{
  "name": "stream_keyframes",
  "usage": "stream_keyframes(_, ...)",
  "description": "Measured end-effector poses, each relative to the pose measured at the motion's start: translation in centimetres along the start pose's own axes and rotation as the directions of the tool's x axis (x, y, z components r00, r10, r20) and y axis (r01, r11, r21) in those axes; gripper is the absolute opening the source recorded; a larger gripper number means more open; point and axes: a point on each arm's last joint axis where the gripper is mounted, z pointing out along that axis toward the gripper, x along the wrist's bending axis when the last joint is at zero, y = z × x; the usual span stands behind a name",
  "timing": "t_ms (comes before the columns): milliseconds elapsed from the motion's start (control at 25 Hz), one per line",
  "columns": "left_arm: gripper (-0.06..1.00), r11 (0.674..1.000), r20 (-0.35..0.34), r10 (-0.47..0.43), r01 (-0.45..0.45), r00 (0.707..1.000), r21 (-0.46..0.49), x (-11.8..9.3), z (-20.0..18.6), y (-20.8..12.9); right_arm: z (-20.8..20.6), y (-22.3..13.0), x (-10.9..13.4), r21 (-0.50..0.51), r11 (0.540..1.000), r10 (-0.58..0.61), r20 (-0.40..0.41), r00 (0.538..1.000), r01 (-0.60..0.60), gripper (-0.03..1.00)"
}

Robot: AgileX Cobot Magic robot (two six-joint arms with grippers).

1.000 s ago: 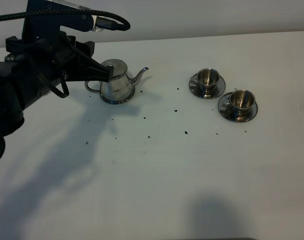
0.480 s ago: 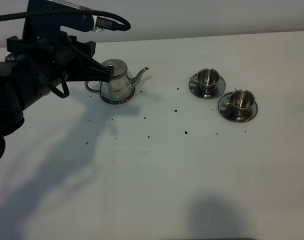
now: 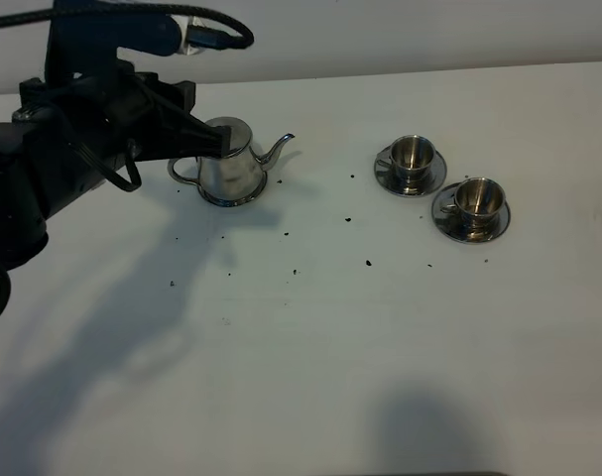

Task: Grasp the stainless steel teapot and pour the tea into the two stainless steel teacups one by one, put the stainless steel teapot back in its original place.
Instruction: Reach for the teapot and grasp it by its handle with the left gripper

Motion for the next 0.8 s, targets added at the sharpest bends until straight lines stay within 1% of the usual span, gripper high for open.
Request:
stream_keyframes(160,0.37,1.000,0.000,-0.031,0.031,1.000,-0.004,0.0,0.0,0.1,0.0,0.0,-0.3,0.004,0.997,0.071,0.080,0.994,-0.072,0.45)
stream_keyframes(360,0.37,0.998,0.005,-0.050,0.050,0.999,-0.024,-0.4,1.2,1.3,-0.2,-0.2,-0.7,-0.008,0.986,0.167,0.190,0.968,-0.168,0.45)
stream_keyframes(480,0.37,0.999,0.028,-0.050,0.050,0.998,-0.016,-1.0,2.8,1.6,-0.7,-0.5,-0.7,-0.056,0.978,0.210,0.245,0.947,-0.203,0.45)
stream_keyframes(600,0.36,0.998,0.039,-0.057,0.057,0.998,-0.001,-1.5,4.5,1.8,-1.6,-1.1,-0.4,-0.136,0.968,0.243,0.290,0.926,-0.212,0.45)
stream_keyframes(720,0.34,0.998,0.046,-0.058,0.058,0.997,0.004,-1.9,5.4,1.9,-2.3,-1.6,0.0,-0.192,0.960,0.255,0.308,0.917,-0.203,0.45)
stream_keyframes(800,0.32,0.998,0.066,-0.058,0.058,0.996,-0.007,-2.1,5.5,2.3,-2.5,-1.8,0.2,-0.217,0.957,0.256,0.311,0.915,-0.194,0.45)
